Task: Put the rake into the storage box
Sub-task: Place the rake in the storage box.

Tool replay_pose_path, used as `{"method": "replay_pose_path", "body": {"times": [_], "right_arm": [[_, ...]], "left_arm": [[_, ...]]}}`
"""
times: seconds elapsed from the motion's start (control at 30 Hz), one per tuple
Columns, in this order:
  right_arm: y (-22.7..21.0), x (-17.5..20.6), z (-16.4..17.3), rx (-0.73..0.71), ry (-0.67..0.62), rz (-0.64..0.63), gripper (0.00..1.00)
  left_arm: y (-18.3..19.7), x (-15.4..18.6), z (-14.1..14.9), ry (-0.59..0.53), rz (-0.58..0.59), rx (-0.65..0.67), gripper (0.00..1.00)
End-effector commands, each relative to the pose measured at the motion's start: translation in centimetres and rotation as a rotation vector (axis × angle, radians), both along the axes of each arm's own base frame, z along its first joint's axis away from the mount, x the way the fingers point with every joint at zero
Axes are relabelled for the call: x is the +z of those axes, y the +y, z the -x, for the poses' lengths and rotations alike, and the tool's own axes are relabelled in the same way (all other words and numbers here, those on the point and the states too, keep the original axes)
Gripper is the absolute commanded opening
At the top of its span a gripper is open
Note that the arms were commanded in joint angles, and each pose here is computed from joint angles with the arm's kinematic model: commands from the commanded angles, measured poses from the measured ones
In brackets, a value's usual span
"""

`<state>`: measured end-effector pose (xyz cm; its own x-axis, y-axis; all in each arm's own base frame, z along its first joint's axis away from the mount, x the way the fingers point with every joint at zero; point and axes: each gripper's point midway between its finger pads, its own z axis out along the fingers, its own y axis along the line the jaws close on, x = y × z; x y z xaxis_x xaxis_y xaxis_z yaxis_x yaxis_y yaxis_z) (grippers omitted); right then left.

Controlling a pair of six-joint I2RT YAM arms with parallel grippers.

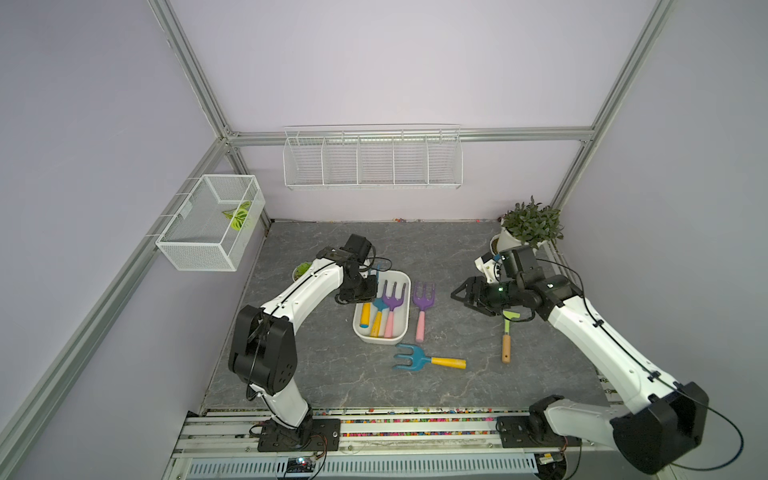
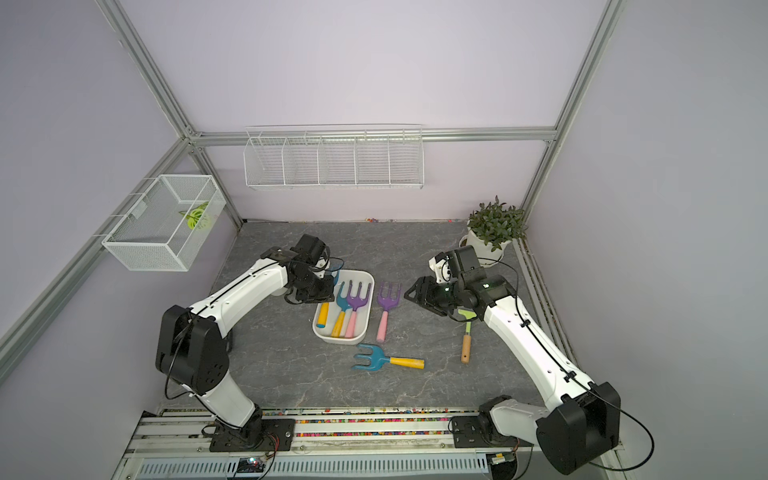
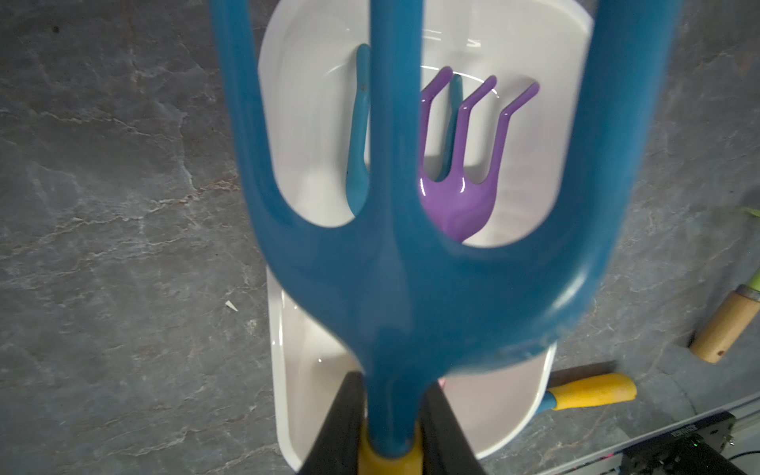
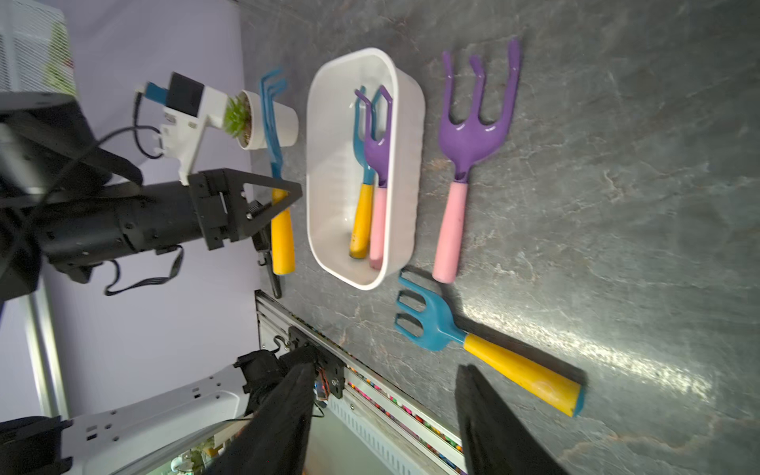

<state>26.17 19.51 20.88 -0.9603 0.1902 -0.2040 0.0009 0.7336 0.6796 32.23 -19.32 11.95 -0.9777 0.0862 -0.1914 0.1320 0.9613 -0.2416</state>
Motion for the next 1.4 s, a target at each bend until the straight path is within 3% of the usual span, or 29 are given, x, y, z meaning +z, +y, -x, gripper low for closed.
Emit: {"method": "replay_pose_path", "body": {"times": [0.0,0.17,0.27,0.4,0.87,1.2,1.37], "right_arm": [[-1.1,-1.9,1.0,0.007,0.037,0.058,0.6],[-1.0,-2.3,0.9,0.0,0.042,0.055,0.6],[-1.1,-2.3,0.8,-0.005,0.039,0.058,0.6],[-1.2,-2.5,0.9,-0.001,0.042,0.068,0.61],[-3.1,-4.3,1.0,-0.025,0.071,0.195,0.57],[-6.7,-6.2,0.7,-0.114,0.102,0.412,0.52],[-7.0,-7.4,0.5,-0.118,0.125,0.448,0.53]], "left_arm": [[-0.2,0.5,-1.1,-0.042,-0.022,-0.026,0.0],[-0.7,0.2,-1.4,-0.033,-0.01,-0.036,0.03],[-0.6,0.3,-1.5,-0.035,-0.015,-0.03,0.33],[-0.5,0.9,-1.5,-0.05,-0.014,-0.024,0.46],[-1.2,5.2,-0.5,-0.111,0.099,0.0,0.46],[-2.8,9.5,1.4,-0.146,0.301,0.016,0.46],[-3.9,10.8,2.7,-0.138,0.431,0.036,0.46]]}}
